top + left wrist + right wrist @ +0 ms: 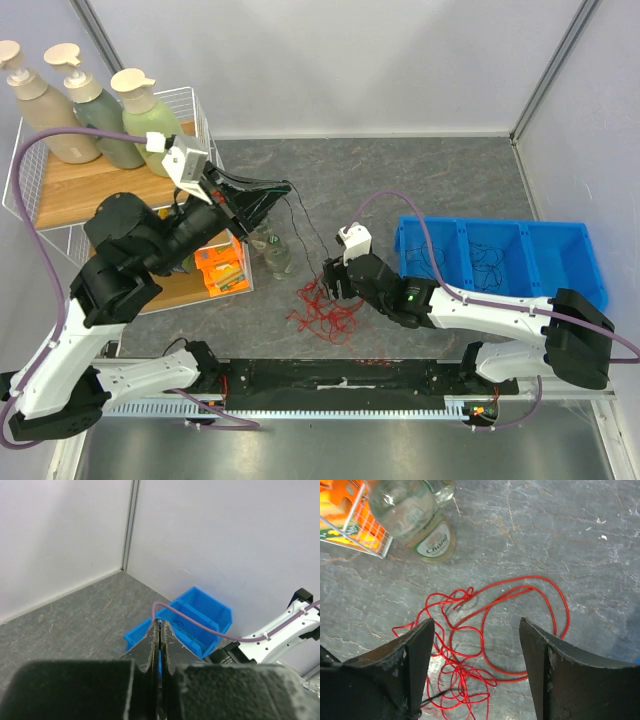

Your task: Untangle the cables

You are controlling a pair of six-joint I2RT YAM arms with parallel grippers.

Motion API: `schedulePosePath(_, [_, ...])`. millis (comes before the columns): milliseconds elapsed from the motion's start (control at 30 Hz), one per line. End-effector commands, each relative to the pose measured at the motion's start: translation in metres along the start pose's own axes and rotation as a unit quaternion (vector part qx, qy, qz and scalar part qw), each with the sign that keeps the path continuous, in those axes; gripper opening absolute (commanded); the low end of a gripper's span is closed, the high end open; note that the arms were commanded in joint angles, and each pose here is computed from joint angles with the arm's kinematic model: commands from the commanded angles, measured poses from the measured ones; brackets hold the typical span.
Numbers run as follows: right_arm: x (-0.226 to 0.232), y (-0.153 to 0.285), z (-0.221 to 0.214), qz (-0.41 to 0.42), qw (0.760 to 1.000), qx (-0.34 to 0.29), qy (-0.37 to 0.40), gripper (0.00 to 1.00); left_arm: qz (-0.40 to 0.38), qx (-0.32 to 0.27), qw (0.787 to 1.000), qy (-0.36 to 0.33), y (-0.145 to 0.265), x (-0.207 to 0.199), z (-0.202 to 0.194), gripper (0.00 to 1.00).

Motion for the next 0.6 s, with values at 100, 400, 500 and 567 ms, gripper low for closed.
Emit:
schedulePosePath(100, [-0.012, 0.002, -0.005, -0.032, 0.999, 0.0, 0.003, 0.79, -0.001, -0.072, 0.997, -0.033, 0.027, -0.011, 0.047, 0.02])
schedulePosePath(400, [-0.018, -0.018, -0.038, -0.055, 0.998, 0.026, 0.015, 0.81, -0.018, -0.138, 0.988, -0.061, 0.053, -0.034, 0.099, 0.02])
schedulePosePath(500, [-0.026, -0.027, -0.045, -0.073, 0.997, 0.034, 0.012, 0.83, -0.023, -0.149, 0.986, -0.071, 0.051, -0.04, 0.111, 0.02])
schedulePosePath(567, [-0.038, -0.034, -0.051, -0.089, 0.995, 0.046, 0.001, 0.83, -0.027, -0.152, 0.985, -0.076, 0.048, -0.044, 0.117, 0.02])
Point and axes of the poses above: each gripper's point midway between its finger pads, its own y axis back along the fingers, its own x axis along the line the jaws close on, z = x × y, the point moved 1 cm from there along y, back along the fingers, and after that the axes turned 15 degrees about y, right-handed, at the moved point
